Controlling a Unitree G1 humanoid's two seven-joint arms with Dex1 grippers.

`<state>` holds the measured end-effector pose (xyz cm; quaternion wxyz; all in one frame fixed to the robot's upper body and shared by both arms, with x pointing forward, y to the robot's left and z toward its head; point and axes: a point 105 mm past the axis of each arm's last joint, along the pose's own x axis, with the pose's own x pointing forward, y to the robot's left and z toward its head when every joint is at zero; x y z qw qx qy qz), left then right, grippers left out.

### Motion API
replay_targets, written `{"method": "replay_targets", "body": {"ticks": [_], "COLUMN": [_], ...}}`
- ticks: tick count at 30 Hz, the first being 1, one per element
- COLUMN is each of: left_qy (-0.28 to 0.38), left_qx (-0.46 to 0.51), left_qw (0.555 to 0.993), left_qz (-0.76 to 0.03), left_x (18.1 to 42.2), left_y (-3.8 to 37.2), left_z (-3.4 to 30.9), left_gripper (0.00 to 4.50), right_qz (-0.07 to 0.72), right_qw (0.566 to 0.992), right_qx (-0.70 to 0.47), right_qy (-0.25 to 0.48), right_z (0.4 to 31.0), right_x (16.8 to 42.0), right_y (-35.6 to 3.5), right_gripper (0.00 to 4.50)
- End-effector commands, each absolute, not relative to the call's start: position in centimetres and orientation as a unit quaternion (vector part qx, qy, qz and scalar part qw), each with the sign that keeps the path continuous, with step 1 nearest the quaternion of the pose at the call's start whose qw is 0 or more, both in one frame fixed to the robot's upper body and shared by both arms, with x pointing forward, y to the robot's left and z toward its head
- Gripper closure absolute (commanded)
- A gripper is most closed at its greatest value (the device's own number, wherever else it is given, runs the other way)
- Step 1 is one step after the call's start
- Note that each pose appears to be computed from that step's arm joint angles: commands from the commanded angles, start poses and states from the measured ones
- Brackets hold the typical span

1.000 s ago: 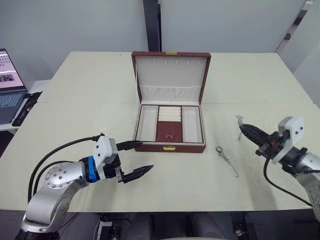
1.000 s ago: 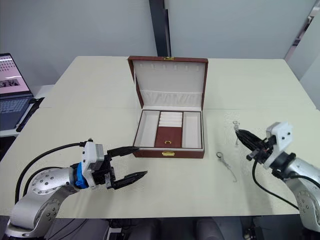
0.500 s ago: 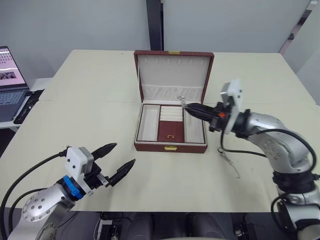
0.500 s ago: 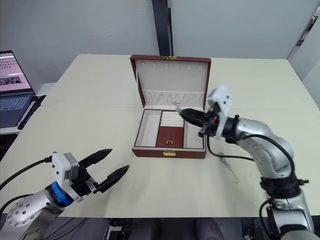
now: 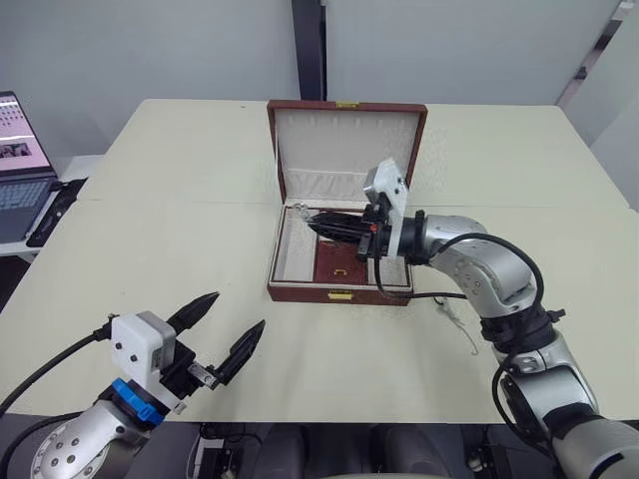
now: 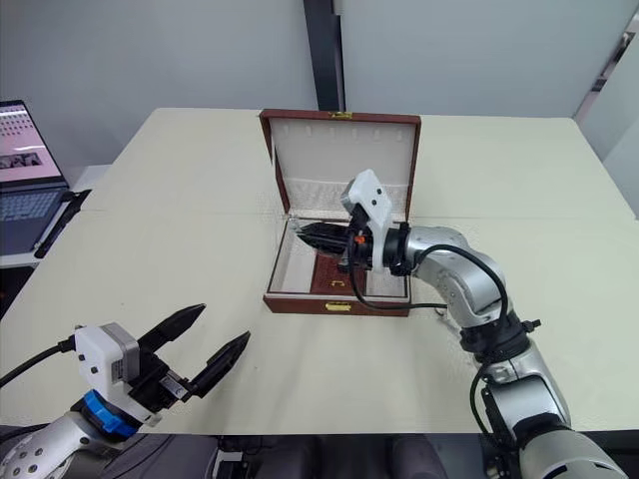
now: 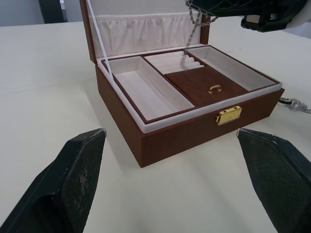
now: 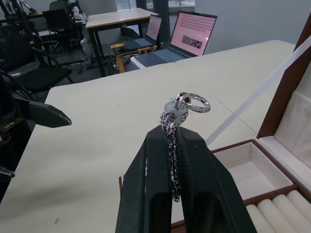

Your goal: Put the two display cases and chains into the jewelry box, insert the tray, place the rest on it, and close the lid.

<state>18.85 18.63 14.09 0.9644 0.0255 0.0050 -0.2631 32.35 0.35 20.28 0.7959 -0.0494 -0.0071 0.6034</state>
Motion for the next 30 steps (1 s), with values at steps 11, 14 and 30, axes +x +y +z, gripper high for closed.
{"method": "replay_targets", "body": {"ticks": [11, 14, 30], "left_qy": [-0.011, -0.01, -0.012], "left_qx": [0.035, 0.036, 0.037], "left_qw": [0.967, 0.967, 0.965], "left_qz": [-0.253, -0.252, -0.258], "left_x": [17.7, 17.5, 17.9], "left_y": [19.4, 19.5, 19.4], "left_z": [13.3, 12.9, 13.1], "left_gripper": [0.0, 0.0, 0.0], "right_qz": [0.605, 0.605, 0.592], "right_qw": [0.792, 0.792, 0.803], "right_qx": [-0.082, -0.076, -0.056], "right_qy": [-0.029, -0.029, -0.024], "right_z": [19.6, 19.6, 19.4], "right_x": [34.3, 34.5, 35.1], "right_y": [2.7, 2.9, 2.6], "right_gripper": [4.48, 4.48, 3.41]}}
